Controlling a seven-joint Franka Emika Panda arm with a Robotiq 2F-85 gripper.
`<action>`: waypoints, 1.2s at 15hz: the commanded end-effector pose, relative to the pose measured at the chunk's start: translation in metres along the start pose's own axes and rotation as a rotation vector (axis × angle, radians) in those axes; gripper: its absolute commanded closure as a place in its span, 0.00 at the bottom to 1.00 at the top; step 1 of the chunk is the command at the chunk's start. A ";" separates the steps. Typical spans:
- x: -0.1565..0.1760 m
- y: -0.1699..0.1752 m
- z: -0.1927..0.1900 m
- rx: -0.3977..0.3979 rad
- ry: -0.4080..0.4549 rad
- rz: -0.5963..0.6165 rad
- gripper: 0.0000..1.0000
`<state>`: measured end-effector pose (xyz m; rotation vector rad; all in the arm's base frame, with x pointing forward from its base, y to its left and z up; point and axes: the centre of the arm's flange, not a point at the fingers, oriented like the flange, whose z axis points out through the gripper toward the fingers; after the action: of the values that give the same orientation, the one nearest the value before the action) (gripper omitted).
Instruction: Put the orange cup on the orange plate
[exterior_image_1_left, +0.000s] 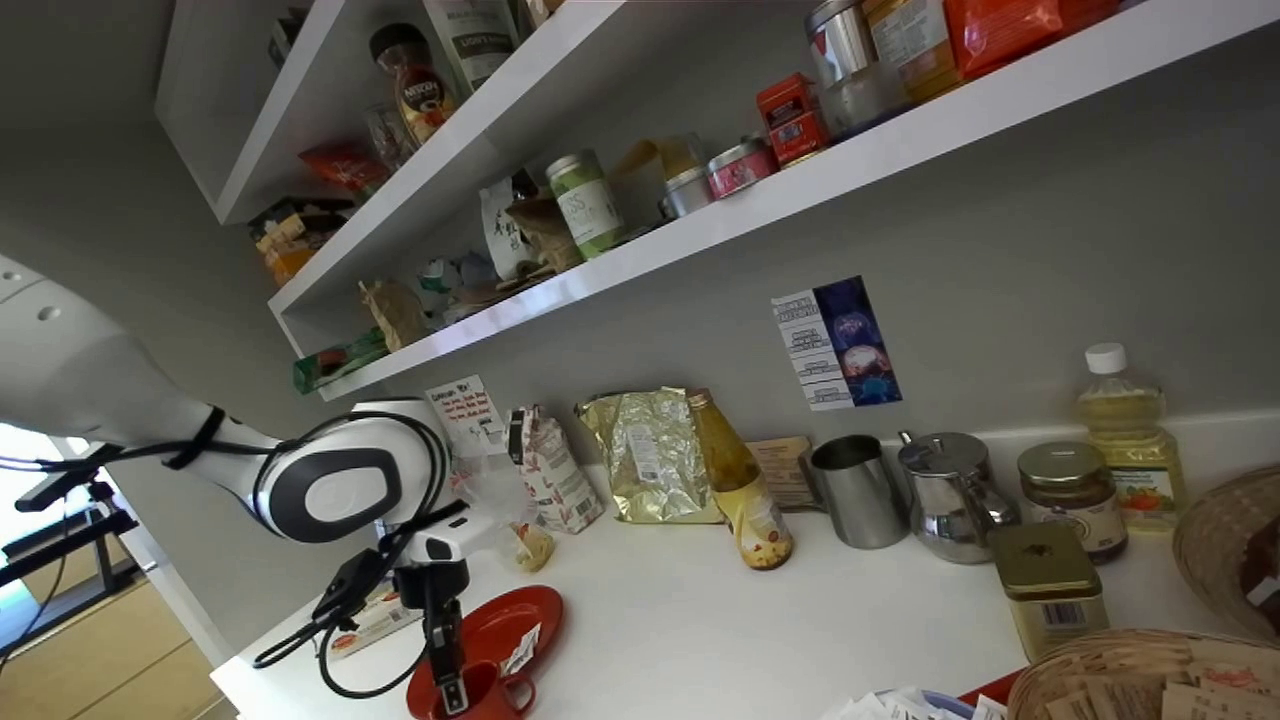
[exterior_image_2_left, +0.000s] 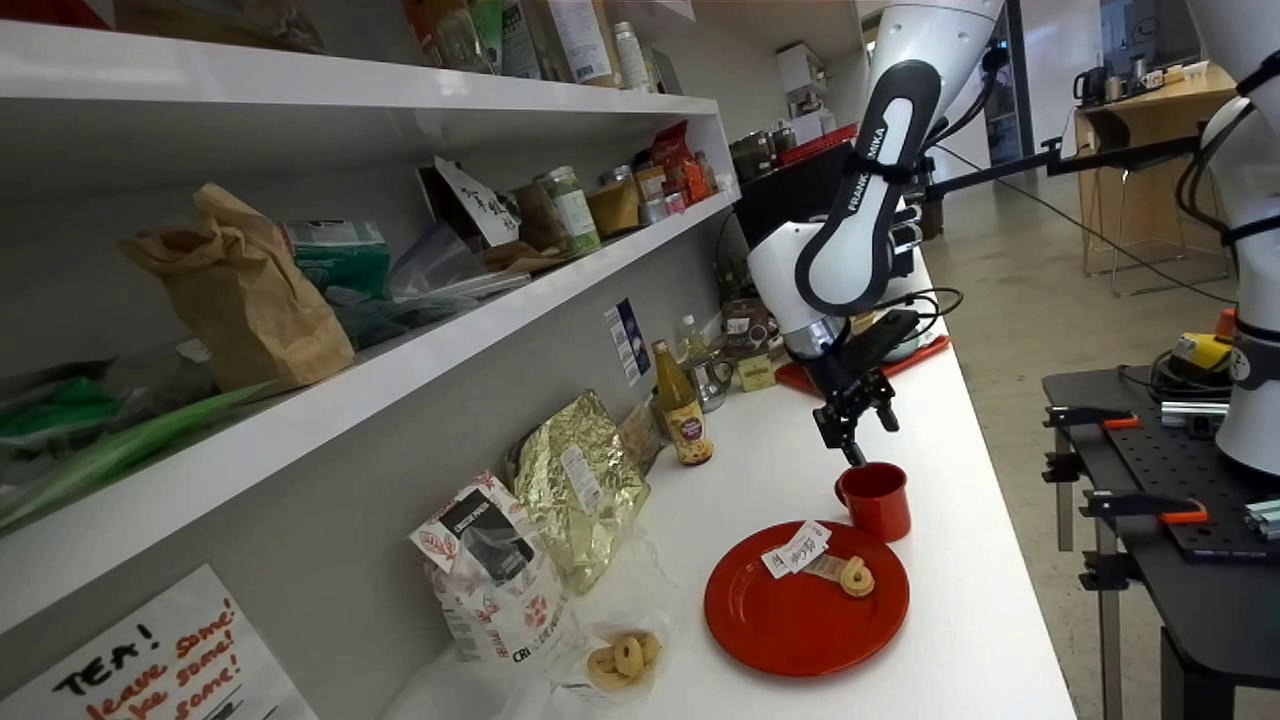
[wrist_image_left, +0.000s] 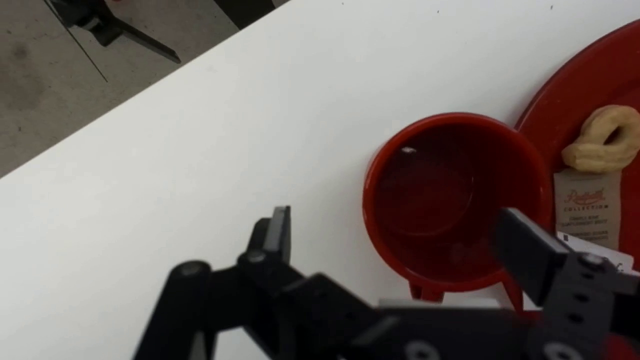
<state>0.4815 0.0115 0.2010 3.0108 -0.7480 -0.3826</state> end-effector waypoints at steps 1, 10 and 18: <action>0.018 0.000 0.003 -0.019 -0.002 0.041 0.00; 0.025 -0.001 0.036 -0.044 -0.057 0.060 0.00; 0.026 -0.002 0.059 -0.082 -0.094 0.055 0.56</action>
<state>0.4821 0.0023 0.1399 2.9336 -0.7894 -0.5262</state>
